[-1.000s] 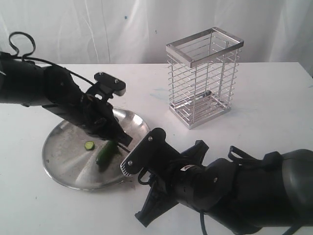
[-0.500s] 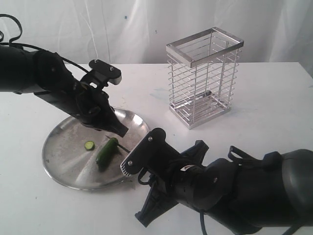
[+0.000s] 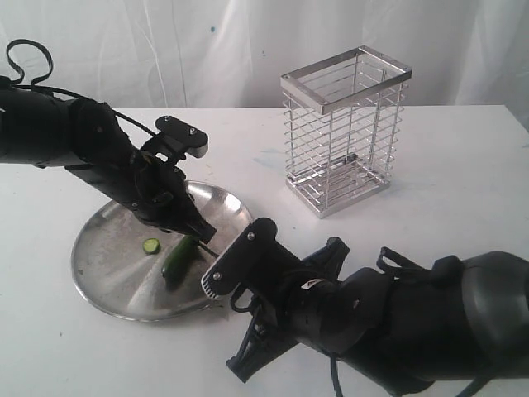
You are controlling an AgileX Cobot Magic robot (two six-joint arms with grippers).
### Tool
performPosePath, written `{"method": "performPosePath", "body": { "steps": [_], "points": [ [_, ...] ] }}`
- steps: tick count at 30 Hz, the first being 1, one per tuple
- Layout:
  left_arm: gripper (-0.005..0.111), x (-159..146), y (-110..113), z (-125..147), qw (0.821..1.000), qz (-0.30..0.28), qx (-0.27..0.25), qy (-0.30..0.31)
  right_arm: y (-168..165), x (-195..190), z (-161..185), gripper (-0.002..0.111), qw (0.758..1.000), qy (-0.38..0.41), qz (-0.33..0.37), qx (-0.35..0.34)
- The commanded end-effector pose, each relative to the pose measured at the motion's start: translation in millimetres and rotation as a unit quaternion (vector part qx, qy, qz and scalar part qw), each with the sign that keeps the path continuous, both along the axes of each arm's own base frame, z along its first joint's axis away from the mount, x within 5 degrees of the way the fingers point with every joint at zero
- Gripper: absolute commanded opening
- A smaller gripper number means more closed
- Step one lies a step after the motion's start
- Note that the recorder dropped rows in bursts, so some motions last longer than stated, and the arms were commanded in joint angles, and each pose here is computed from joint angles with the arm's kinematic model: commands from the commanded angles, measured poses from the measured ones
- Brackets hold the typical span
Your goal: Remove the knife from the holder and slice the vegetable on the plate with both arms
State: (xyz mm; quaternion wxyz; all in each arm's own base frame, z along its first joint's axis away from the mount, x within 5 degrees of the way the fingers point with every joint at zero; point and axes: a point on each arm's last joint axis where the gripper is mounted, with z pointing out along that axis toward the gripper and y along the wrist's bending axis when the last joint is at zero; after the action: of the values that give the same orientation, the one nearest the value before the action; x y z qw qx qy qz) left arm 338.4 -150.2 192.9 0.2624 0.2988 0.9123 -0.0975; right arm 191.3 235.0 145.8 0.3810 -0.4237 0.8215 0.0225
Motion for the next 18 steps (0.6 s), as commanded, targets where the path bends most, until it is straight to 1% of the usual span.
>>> {"method": "performPosePath", "body": {
  "steps": [1, 13, 16, 18],
  "points": [
    [0.000, -0.5, 0.8, 1.2, 1.000, -0.002, 0.000, 0.002, 4.8, 3.3, 2.4, 0.000, 1.000, -0.005, 0.008, 0.002],
    [0.000, -1.3, 1.1, 0.7, 1.000, -0.005, 0.004, 0.006, 8.7, 5.2, -2.4, 0.000, 1.000, 0.001, 0.011, -0.002],
    [0.000, -3.9, 1.3, -1.8, 1.000, -0.015, 0.010, 0.019, 8.6, 5.3, -2.4, 0.000, 1.000, 0.000, 0.010, -0.002],
    [0.003, -5.7, 1.8, -6.6, 0.999, -0.020, 0.015, 0.028, 8.5, 5.5, -2.3, 0.000, 1.000, 0.000, 0.009, -0.002]
  ]
}}
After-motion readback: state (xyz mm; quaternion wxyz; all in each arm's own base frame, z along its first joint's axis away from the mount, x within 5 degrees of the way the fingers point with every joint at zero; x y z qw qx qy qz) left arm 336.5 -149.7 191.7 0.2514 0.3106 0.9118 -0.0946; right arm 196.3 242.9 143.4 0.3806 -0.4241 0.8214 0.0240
